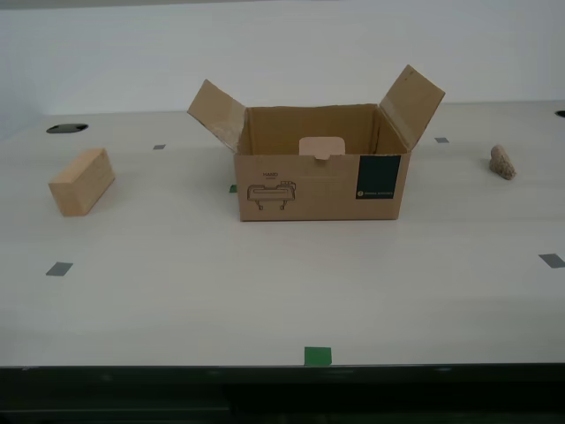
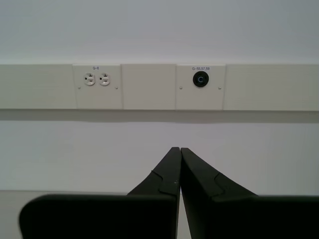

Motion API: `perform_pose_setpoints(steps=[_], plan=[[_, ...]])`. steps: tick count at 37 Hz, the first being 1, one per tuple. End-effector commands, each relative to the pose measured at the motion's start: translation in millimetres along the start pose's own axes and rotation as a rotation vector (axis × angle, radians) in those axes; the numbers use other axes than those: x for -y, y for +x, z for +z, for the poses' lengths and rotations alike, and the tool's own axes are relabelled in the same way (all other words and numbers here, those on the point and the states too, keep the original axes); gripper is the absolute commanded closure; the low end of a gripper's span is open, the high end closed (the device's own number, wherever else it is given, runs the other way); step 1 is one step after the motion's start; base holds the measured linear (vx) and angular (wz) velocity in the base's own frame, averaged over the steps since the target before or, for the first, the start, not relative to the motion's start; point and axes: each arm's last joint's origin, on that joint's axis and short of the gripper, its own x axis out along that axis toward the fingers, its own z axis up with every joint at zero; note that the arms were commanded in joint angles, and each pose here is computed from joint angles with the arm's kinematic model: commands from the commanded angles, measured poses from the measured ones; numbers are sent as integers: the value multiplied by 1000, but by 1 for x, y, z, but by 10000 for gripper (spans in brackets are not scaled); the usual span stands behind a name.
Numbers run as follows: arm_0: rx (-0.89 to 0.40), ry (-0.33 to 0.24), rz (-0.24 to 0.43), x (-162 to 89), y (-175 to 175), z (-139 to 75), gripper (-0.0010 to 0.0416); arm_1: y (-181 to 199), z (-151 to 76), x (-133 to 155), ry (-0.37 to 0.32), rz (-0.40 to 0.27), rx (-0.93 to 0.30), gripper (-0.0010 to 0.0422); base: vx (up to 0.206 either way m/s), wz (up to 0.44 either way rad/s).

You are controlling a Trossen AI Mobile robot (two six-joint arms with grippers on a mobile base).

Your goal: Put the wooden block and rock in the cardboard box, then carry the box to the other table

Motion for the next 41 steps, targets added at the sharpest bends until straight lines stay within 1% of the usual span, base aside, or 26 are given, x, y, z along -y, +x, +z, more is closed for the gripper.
perform_pose_setpoints(steps=[1,22,26,29,34,41], plan=[[3,0,0,0,0,0,406,0,1,0,-1,-1,5,412,0,0],[17,0,0,0,-2,4,406,0,1,0,-4,-3,5,412,0,0],[25,0,0,0,-5,6,406,0,1,0,-12,-3,5,412,0,0],[8,0,0,0,-7,7,406,-1,1,1,-30,-8,-1,412,0,0],[-48,-6,0,0,-7,13,406,-3,-2,1,-42,-6,-48,412,0,0],[-66,-6,0,0,-7,25,406,-8,-5,1,-52,-4,-117,412,0,0]])
